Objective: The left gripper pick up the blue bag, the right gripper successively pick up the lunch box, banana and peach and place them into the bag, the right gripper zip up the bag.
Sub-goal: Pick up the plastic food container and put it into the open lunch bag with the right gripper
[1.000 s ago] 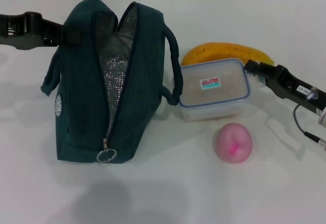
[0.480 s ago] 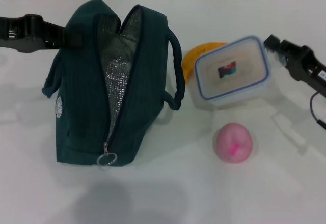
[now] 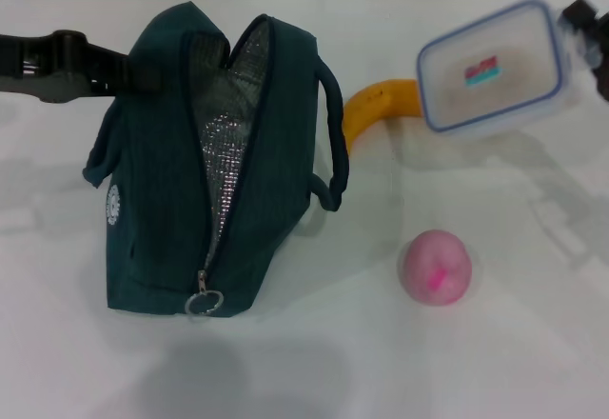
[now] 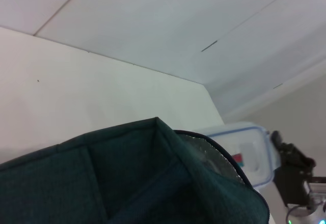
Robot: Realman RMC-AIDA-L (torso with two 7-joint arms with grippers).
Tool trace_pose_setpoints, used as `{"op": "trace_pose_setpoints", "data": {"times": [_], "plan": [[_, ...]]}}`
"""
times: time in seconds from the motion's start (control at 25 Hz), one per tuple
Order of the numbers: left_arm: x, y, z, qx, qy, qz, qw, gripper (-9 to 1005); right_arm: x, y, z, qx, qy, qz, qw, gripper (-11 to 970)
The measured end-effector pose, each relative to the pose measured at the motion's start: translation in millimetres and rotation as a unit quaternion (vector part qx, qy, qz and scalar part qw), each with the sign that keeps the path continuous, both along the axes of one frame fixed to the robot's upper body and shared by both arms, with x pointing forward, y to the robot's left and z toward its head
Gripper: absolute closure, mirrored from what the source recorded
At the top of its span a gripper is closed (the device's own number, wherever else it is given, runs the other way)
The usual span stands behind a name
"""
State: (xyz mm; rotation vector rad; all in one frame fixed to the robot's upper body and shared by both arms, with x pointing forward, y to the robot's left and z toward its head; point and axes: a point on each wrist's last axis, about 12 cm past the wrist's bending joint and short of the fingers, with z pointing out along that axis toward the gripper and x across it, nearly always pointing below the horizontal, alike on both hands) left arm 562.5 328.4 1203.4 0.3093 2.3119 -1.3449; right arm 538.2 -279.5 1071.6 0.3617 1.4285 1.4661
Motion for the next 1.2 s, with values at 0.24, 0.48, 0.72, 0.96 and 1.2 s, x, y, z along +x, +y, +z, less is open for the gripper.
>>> {"op": "trace_pose_setpoints", "data": {"times": [0.24,0.48,0.72,0.96,1.2], "plan": [[0.7,-5.4,-0.2,-0.011,-0.001,-0.004,1.000,957,6.8,4.0,22.1,0.036,-0.060,0.014,0.997,865],[3.3,-13.1,0.1,-0.024,-0.001,-0.012,1.000,957,21.6,20.2,44.2,0.059,-0.099,0.047,0.992,866],[6.0,-19.4,1.6,-0.027,-0.004,-0.019,0.999,957,38.6,41.7,69.0,0.071,-0.134,0.091,0.984,869],[5.9,-23.5,2.2,-0.044,-0.008,-0.025,0.999,957,50.2,63.0,85.3,0.083,-0.151,0.124,0.977,871],[7.2,-28.5,-3.6,-0.052,0.001,-0.031,0.998,957,58.3,78.4,94.9,0.080,-0.158,0.145,0.974,872]]}}
